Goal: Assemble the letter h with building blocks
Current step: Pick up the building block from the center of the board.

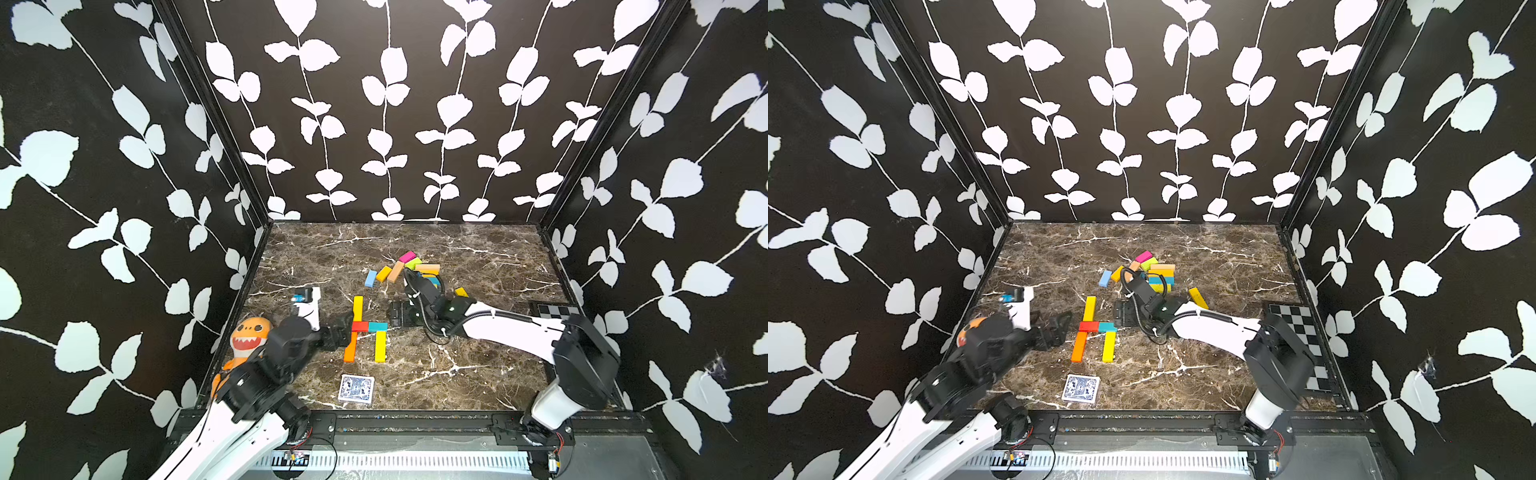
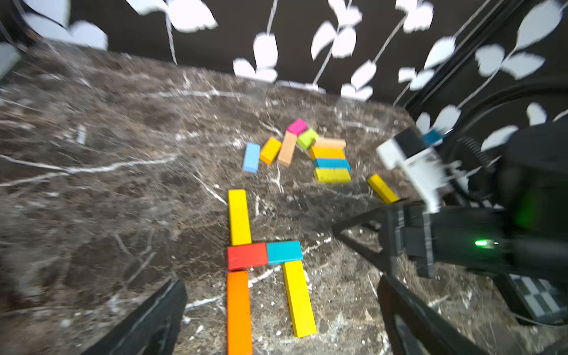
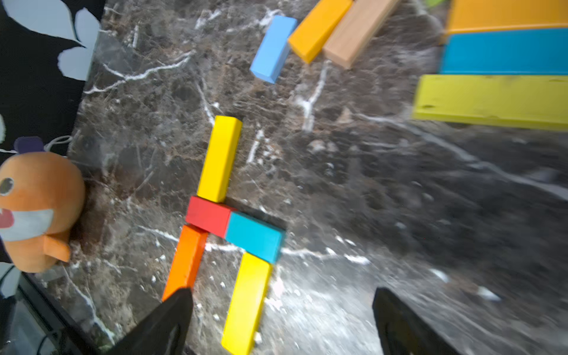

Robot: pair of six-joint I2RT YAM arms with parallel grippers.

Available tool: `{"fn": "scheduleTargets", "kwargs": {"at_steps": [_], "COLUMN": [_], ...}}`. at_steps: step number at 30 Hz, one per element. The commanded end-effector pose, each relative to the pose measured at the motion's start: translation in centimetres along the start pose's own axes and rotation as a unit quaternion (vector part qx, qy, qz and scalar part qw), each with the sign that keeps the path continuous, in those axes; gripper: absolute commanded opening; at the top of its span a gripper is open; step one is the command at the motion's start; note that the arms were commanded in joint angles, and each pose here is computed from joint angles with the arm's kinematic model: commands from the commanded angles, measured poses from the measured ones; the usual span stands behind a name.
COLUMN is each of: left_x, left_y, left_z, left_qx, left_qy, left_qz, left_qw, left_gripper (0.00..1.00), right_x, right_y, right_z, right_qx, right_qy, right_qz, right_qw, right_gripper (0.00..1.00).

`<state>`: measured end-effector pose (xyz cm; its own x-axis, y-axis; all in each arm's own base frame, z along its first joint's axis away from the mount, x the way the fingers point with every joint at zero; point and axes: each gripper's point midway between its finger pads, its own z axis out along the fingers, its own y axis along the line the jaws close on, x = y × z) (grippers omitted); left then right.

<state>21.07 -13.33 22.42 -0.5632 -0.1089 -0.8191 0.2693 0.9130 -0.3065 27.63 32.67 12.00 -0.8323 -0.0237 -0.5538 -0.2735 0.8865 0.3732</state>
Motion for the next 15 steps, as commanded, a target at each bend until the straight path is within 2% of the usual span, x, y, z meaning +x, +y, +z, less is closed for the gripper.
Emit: {"fn": "scheduleTargets", "kwargs": {"at_steps": [1,8,13,15], "left_x": [-0.4,-0.1,-1.2,-1.5], "left_y": [-2.9,-5.1,-4.8,-4.5], "left_z": [2.6,10.5,16.7,19.3], "left_qx": [0.047,0.015,-0.007,-0.011], "left_qy": [0.029,0.118,0.168,0.187], "left_qz": [-0.001,0.035,0.043,0.035], "left_qw": [0.998,0.992,0.985,0.982], "left_gripper": [0.99,0.98,0.92,0.85], "right_x": [0.7,1.3,2.1,2.3], "right_y": [-4.3,-6.0,-6.3,-6.7], "right_z": [-1.0,-2.6,-3.3,-3.5], "right_qx": [0.068,0.069,0.054,0.054], "right_qy": [-0.014,-0.023,-0.021,-0.022], "right_qz": [-0.019,-0.026,-0.031,-0.031], "right_qw": [0.997,0.997,0.998,0.998], "right_gripper": [0.91,0.91,0.91,0.91]}}
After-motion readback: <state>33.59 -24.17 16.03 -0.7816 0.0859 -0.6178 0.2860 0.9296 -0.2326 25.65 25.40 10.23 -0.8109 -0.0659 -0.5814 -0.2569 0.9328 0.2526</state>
